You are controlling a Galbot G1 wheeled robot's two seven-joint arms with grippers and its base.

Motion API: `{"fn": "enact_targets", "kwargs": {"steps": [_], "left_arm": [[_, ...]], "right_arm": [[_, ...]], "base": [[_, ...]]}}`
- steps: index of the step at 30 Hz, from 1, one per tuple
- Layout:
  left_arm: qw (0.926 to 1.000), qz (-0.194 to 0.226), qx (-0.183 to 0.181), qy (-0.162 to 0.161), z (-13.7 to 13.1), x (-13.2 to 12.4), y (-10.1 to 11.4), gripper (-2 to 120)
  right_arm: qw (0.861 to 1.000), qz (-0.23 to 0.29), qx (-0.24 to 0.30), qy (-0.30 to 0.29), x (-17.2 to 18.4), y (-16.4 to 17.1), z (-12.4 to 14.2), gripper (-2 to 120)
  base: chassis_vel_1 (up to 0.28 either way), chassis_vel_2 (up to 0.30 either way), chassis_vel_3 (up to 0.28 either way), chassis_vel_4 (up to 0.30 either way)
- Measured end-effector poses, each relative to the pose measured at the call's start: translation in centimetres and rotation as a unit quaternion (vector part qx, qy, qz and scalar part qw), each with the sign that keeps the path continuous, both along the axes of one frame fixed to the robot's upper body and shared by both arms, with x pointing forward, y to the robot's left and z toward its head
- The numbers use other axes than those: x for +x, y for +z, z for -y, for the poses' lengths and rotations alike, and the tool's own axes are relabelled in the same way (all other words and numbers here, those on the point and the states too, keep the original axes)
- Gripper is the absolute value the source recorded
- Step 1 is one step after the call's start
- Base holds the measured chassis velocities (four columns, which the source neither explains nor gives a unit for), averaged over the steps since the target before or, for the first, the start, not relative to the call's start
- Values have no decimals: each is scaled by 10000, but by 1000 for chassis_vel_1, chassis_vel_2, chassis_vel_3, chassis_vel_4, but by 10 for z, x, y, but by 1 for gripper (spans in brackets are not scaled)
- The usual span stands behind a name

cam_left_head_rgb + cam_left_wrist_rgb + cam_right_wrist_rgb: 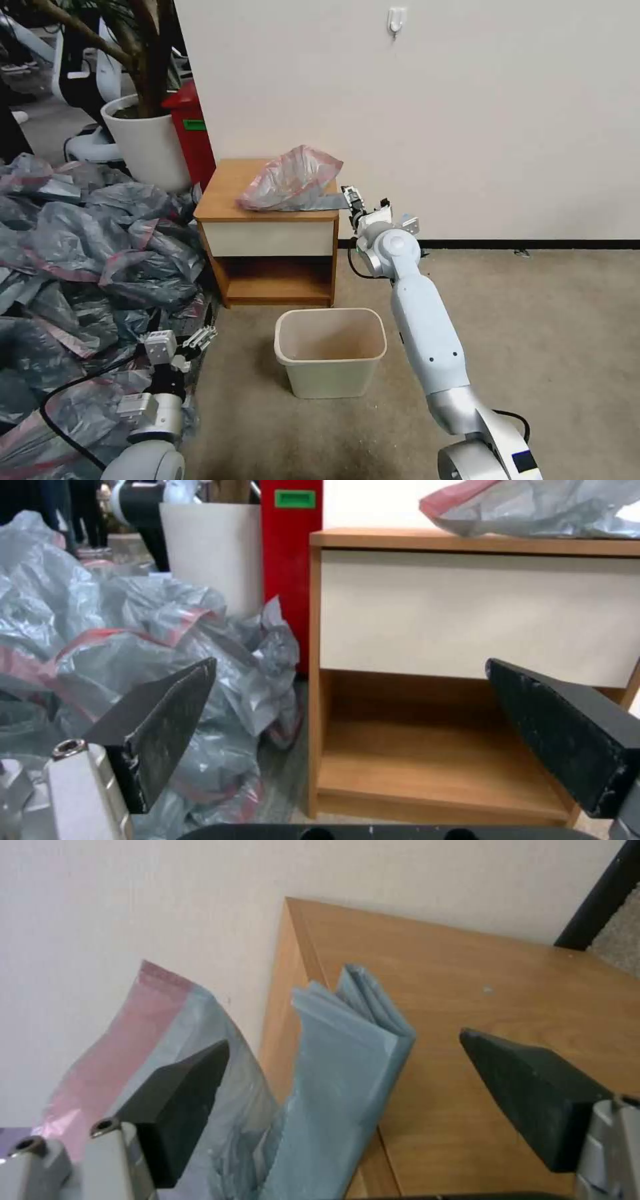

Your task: Pick up the garbage bag from the table and place it over the trash can.

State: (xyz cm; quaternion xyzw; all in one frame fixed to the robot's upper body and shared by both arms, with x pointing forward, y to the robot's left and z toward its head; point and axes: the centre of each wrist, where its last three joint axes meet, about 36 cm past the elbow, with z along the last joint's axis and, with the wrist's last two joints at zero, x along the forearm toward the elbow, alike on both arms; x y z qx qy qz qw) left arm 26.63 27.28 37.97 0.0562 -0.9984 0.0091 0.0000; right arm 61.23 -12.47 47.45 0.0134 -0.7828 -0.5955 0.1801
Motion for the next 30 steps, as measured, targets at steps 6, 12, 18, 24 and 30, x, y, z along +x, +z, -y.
{"fn": "enact_targets", "kwargs": {"steps": [6,12,18,24,30], "left_arm": [[10000,-1,-13,-3,9,-4,1,100],[10000,-17,13,15,9,-7,2,100],[10000,-9,43,52,7,-7,3,100],[10000,-6,51,66,6,-7,3,100],[9999,2,125,88,0,-6,4,100]], "right_arm": [[10000,8,-25,35,0,1,-3,88],[9999,-8,-64,86,2,0,-5,84],[9999,-27,-133,104,5,-2,-6,72],[9998,-15,-181,83,8,-2,-5,53],[9998,4,-193,61,9,0,-4,31]], "base": [[0,0,0,0],[0,0,0,0],[0,0,0,0],[0,0,0,0],[0,0,0,0]]}}
